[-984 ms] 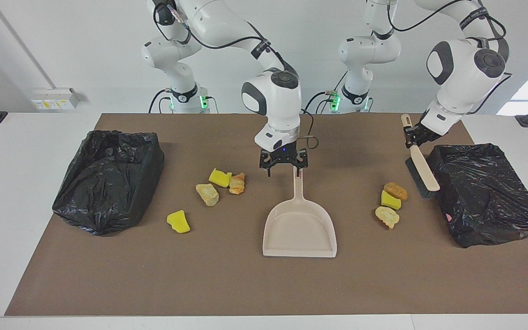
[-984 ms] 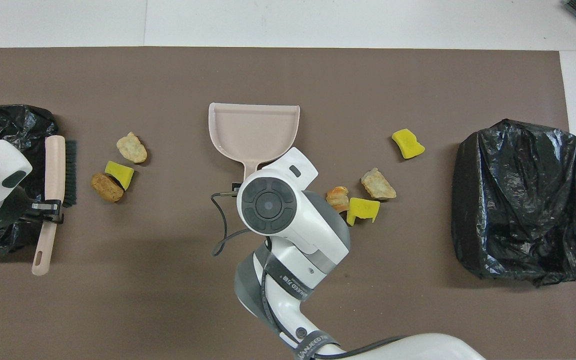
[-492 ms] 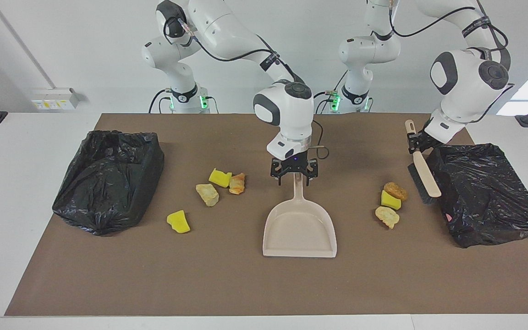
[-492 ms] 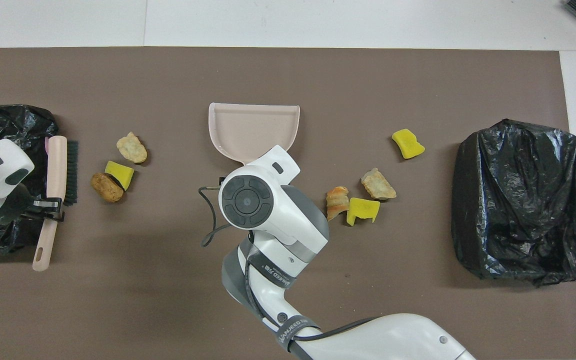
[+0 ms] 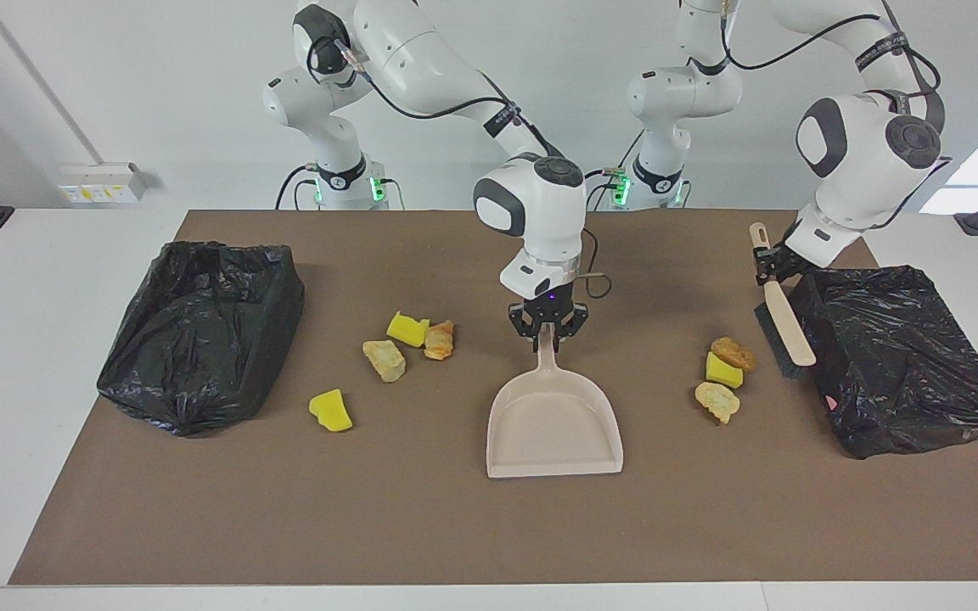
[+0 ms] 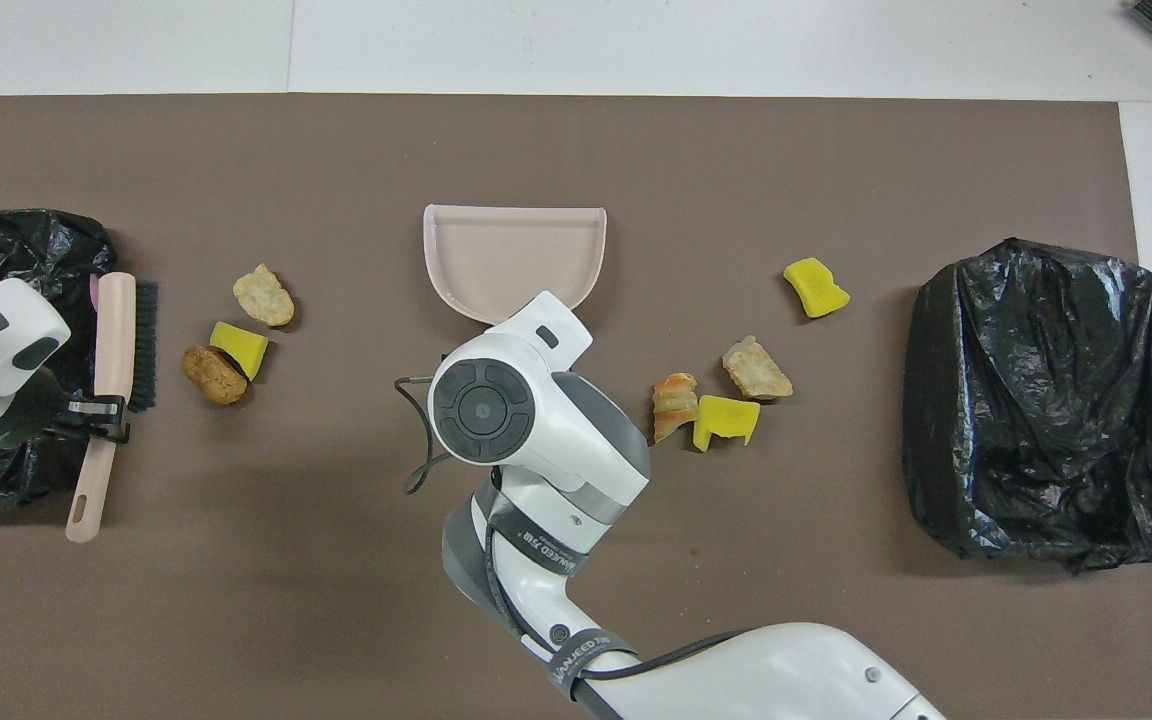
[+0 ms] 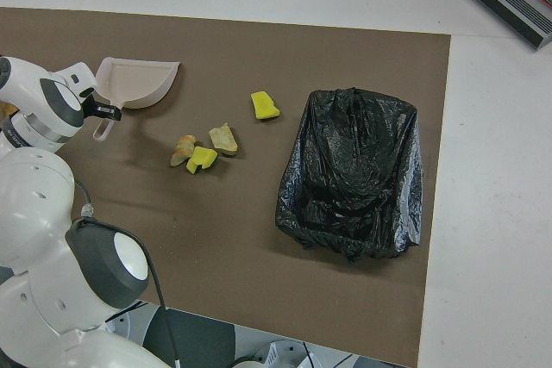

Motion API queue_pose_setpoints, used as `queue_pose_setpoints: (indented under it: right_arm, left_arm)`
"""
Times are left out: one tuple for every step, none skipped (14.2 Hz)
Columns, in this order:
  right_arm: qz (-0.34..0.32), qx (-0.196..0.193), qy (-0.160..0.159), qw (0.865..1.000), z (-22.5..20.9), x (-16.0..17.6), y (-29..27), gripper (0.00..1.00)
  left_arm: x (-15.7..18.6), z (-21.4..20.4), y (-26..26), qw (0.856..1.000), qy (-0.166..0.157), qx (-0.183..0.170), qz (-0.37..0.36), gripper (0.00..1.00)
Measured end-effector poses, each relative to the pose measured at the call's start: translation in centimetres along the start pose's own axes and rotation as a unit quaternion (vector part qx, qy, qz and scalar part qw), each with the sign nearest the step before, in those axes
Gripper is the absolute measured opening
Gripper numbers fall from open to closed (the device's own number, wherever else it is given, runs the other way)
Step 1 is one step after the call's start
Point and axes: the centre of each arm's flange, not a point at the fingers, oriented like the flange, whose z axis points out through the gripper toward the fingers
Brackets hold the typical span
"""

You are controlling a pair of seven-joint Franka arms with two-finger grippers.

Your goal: Sweep and dump trash in bin

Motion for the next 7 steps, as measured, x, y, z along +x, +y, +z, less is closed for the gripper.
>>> queue_pose_setpoints:
  right_arm:
    - [-0.002, -0.002, 0.0, 1.0, -0.2, 0.3, 0.3, 0.31]
    - [-0.009, -0.007, -0.003, 1.0, -0.6, 0.6, 0.8, 0.31]
    - [-0.018, -0.012, -0.005, 1.0, -1.2, 0.8, 1.2, 0.31]
    - [-0.031, -0.016, -0.007, 0.999, -2.1, 1.0, 1.5, 0.31]
    - [-0.045, -0.019, -0.009, 0.999, -3.0, 1.2, 1.9, 0.31]
    - [-0.059, -0.019, -0.014, 0.998, -4.1, 1.4, 2.4, 0.31]
    - [-0.075, -0.012, -0.022, 0.997, -4.9, 1.6, 2.9, 0.31]
  left_arm:
    - [0.0, 0.0, 0.0, 1.0, 0.0, 0.0, 0.0, 0.26]
    - [0.0, 0.0, 0.0, 1.0, 0.0, 0.0, 0.0, 0.26]
    - [0.0, 0.0, 0.0, 1.0, 0.001, 0.0, 0.0, 0.26]
    - [0.0, 0.0, -0.1, 1.0, 0.001, 0.0, -0.001, 0.26]
    - [0.0, 0.0, -0.2, 1.0, 0.001, 0.0, -0.006, 0.26]
    - [0.1, 0.3, -0.4, 1.0, 0.0, -0.001, -0.018, 0.26]
    - [0.4, 0.8, -0.5, 0.999, -0.001, -0.001, -0.036, 0.26]
